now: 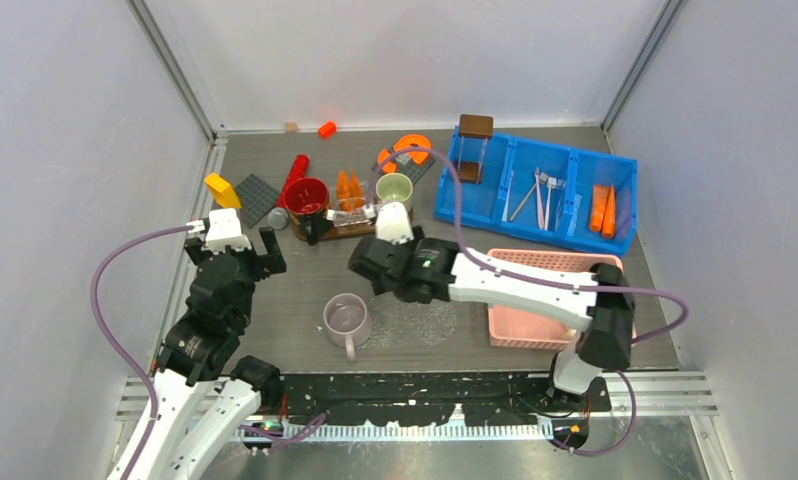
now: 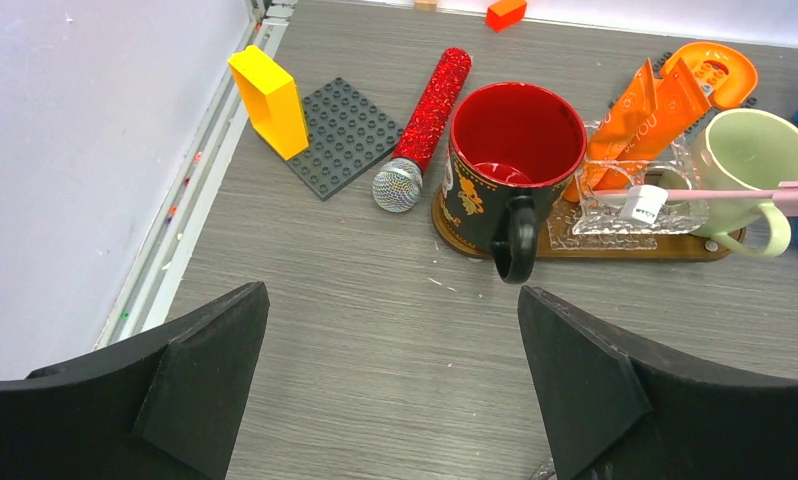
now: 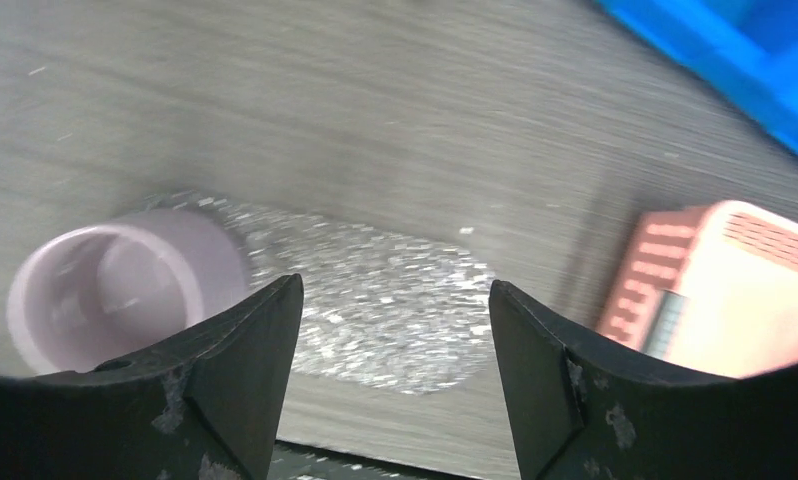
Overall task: Prepare toiletry sets of a toothbrush and toothpaste on the tray
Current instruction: Place the cup on the tray, then pick up the cup from the storage box.
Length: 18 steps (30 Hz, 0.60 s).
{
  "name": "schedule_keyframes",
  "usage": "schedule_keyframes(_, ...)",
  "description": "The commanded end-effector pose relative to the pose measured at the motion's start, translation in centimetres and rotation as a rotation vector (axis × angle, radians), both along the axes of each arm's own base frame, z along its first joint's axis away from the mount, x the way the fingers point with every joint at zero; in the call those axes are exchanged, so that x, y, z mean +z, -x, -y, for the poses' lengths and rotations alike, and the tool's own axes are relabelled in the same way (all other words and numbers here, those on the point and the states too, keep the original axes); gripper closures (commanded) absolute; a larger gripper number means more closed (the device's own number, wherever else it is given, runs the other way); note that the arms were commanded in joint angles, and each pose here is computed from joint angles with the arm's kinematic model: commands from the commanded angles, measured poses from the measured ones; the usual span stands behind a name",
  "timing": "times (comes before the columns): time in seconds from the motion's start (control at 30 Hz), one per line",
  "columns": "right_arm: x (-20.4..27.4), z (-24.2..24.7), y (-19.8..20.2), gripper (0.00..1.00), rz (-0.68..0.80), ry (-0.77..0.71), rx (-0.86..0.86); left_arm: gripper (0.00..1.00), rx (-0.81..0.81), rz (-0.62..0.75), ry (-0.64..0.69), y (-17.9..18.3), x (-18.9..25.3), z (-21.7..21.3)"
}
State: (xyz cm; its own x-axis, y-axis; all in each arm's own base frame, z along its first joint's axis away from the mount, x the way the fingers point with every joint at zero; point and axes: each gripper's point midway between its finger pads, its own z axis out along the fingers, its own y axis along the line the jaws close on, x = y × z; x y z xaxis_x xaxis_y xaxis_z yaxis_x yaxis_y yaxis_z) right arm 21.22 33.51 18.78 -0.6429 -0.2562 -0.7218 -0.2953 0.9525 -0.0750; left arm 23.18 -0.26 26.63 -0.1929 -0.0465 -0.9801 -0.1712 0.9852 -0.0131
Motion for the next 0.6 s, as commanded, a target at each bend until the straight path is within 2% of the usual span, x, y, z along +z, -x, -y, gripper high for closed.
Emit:
schedule_keyframes(0.0,2.4,7.9,-3.0,0.25,0.074,0.013,-0.185,0.00,-0.001,0.038,0.036,-0.4,0.8,0.3)
schedule_keyframes(0.17,2.8,16.3,-3.6,0.25,0.072,0.075,-0.358,0.00,-0.005,0.039,0.038,-0.4,0.8,0.4)
schedule_keyframes(0.37,3.1,25.9,-3.5,0.25,0.081,0.062,-0.615,0.00,-0.014,0.034,0.038,-0.5,0.7,0.6)
schedule_keyframes(0.57,3.6,32.1,-2.4,0.25,0.072,0.029,-0.796,0.00,-0.014,0.032,0.037,-0.6,0.6,0.6)
